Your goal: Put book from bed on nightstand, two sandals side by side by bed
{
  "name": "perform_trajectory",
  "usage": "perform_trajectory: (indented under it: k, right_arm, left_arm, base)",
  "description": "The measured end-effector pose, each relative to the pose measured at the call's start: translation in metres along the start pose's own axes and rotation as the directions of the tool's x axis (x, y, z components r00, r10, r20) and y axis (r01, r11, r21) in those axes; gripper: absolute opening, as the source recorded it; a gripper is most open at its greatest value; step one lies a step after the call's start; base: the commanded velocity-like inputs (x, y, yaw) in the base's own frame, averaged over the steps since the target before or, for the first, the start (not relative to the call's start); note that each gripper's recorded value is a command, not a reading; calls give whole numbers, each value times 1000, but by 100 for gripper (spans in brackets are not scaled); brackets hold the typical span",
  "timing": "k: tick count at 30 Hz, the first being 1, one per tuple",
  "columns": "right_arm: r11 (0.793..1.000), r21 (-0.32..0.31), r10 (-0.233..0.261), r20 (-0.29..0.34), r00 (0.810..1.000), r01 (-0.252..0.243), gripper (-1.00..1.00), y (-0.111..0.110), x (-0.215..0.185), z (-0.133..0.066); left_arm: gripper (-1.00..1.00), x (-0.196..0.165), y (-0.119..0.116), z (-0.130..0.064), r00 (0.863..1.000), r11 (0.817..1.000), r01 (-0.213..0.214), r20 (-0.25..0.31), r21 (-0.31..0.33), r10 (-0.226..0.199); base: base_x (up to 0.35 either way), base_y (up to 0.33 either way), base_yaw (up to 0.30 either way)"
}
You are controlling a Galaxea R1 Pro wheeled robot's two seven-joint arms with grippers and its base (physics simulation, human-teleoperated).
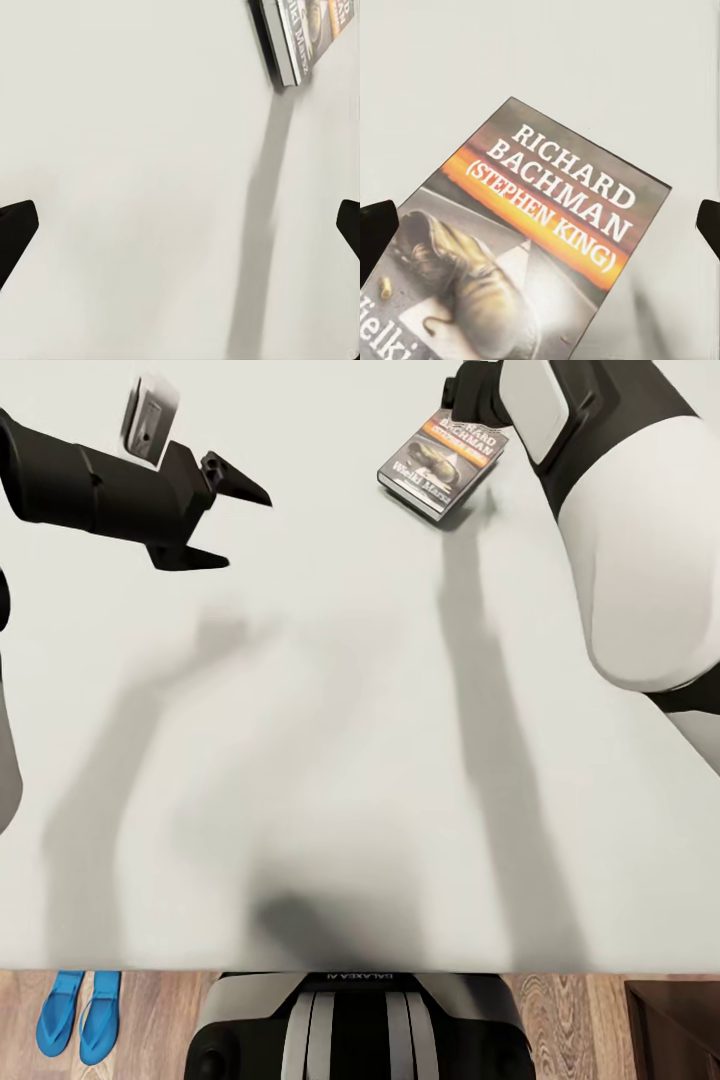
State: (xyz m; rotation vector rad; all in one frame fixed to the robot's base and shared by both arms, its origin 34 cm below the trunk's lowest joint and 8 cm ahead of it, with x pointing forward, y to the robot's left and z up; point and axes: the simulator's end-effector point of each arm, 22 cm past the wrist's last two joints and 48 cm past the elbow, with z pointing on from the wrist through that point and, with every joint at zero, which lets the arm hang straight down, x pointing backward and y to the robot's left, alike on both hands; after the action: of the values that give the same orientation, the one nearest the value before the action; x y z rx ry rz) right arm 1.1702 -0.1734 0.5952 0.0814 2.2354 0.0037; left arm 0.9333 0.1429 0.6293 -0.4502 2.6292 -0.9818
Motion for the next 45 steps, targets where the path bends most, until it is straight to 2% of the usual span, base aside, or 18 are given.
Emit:
perform_trajectory:
  k: [8, 11, 15, 21, 28, 35, 41, 45]
  right_arm:
    - [1000, 4, 4, 1, 1000, -4, 100, -3, -7, -2]
    - [1000, 4, 3, -8, 1000, -3, 100, -3, -2, 1]
    - [1000, 5, 3, -13, 1000, -3, 100, -3, 4, 4]
    - [1000, 3, -6, -38, 999, 6, 100, -2, 25, 14]
    - [1000, 3, -1, 13, 1000, 1, 100, 0, 16, 19]
    - [1000, 5, -4, 23, 1000, 4, 100, -1, 21, 25]
    - [1000, 0, 3, 55, 998, -3, 100, 0, 20, 28]
    - [1000, -10, 1, 42, 999, -1, 100, 2, 34, 32]
  left_arm:
    - [100, -10, -7, -5, 1000, 1000, -12, 21, 10, 12]
    - [100, -24, -25, -14, 998, 999, -44, 51, 31, 43]
    - [100, -29, -33, -16, 995, 997, -75, 63, 33, 73]
    - [100, -26, -39, -9, 992, 993, -116, 52, 12, 115]
    - [100, -21, -32, 1, 994, 995, -105, 36, 1, 105]
    - [100, -14, -24, 10, 994, 995, -103, 17, -4, 103]
    - [100, -11, -21, 14, 994, 994, -108, 7, -3, 108]
    - [100, -10, -21, 15, 994, 994, -109, 5, -3, 109]
  base:
    - [0, 0, 0]
    - [0, 0, 0]
    - [0, 0, 0]
    - [0, 0, 0]
    - [0, 0, 0]
    - [0, 0, 0]
    - [0, 0, 0]
    - [0, 0, 0]
